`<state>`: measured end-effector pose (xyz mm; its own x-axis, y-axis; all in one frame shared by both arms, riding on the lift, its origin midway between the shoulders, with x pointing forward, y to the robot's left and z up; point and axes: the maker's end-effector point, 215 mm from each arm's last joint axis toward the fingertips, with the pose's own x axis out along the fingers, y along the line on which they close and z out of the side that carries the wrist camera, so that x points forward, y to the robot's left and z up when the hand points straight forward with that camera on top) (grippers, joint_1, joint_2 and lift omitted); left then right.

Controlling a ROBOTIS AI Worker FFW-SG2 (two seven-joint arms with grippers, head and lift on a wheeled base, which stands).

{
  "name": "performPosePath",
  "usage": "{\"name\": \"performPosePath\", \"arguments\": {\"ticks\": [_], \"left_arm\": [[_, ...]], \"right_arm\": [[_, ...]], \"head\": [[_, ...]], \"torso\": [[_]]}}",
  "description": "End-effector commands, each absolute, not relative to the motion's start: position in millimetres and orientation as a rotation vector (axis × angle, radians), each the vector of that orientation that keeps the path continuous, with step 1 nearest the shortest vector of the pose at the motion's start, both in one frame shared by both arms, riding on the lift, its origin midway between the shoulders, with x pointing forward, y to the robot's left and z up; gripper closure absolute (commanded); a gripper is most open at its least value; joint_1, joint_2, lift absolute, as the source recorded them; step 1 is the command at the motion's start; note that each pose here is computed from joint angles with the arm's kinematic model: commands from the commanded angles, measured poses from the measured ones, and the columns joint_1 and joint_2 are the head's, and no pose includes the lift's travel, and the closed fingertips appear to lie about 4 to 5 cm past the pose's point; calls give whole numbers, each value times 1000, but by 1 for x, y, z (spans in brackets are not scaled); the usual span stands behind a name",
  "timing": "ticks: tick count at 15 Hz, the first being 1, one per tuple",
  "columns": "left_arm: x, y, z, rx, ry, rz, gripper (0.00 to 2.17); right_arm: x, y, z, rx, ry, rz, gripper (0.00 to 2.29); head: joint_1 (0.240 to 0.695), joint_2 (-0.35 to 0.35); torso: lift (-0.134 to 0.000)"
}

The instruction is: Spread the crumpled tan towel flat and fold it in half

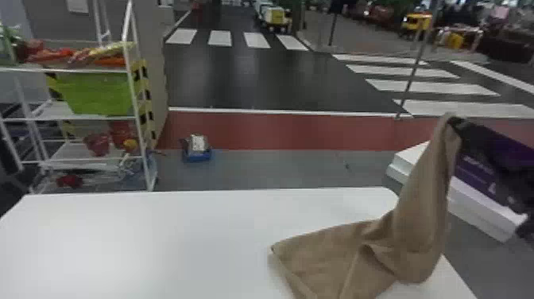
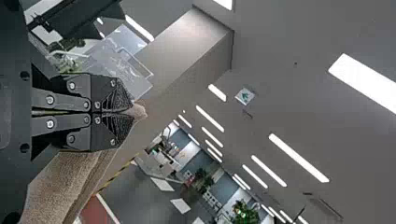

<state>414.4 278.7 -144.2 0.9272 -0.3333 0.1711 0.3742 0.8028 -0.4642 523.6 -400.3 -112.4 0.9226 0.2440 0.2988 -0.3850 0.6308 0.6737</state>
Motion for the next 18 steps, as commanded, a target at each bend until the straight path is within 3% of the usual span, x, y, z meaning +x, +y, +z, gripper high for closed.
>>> {"name": "performPosePath", "arguments": {"ticks": [1, 6, 8, 11, 14, 16, 17, 18], "left_arm": [[419, 273, -171, -515, -25, -374, 1710], [428, 219, -251, -465, 161, -415, 1710], [426, 201, -263, -457, 190, -438, 1710], [425, 181, -276, -409, 215, -451, 1710], [426, 182, -277, -405, 213, -445, 1710], [428, 187, -274, -386, 199, -431, 1706], [428, 188, -275, -384, 201, -428, 1706], [427, 189, -276, -384, 204, -426, 1706]], "right_arm": [[529, -401, -131, 804, -170, 331, 1777], [523, -369, -196, 761, -16, 348, 1777], [514, -365, -222, 756, 37, 336, 1777], [513, -371, -278, 609, 150, 246, 1774], [510, -351, -330, 546, 272, 236, 1777], [508, -335, -345, 523, 315, 250, 1733], [508, -335, -353, 495, 338, 233, 1480], [509, -340, -370, 423, 388, 183, 967]], "head": [[491, -144], [571, -159], [631, -171], [678, -195], [695, -216], [695, -206], [695, -199], [695, -189]], "torso": [[-124], [-124], [-124], [-124], [-124], [-124], [-124], [-124]]}}
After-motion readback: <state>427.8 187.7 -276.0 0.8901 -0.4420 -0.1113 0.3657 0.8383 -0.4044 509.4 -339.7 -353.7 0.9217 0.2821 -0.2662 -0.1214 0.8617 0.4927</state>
